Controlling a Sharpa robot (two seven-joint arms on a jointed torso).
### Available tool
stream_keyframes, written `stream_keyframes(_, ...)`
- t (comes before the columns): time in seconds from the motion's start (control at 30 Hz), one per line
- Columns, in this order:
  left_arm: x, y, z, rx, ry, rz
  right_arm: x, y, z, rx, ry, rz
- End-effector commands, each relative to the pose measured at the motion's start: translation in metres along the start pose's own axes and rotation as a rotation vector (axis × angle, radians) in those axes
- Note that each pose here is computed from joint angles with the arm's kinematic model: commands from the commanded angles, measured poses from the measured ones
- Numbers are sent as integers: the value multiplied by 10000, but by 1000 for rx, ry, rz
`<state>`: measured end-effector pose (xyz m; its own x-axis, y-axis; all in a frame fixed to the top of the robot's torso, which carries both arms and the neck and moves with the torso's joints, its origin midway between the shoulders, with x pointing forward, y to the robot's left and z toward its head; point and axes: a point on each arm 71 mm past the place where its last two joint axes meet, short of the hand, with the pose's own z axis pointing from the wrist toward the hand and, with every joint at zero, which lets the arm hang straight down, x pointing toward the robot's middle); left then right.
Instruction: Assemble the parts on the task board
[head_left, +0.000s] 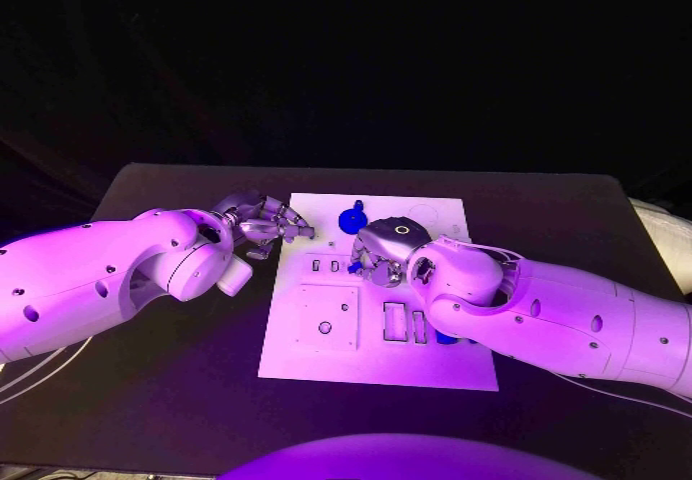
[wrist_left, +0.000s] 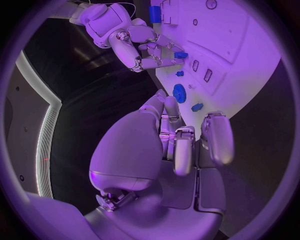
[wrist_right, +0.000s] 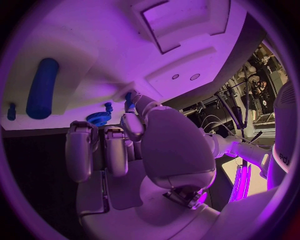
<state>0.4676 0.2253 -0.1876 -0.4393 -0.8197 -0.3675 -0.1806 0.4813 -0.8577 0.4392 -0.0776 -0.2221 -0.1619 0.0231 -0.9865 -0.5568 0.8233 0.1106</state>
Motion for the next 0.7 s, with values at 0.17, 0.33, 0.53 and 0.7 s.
stream_keyframes(0.17,7,-13,3,2,2,-4,6,19,5,-19,-8,-2)
stream_keyframes(0.33,11,-19,3,8,4,-2,-33,29,-8,-21,-56,14)
stream_keyframes(0.53,24,-28,6,16,10,-6,-92,42,-53,-25,-110,37)
stream_keyframes(0.7,64,-41,20,21,25,-10,-141,65,-93,-32,-126,45)
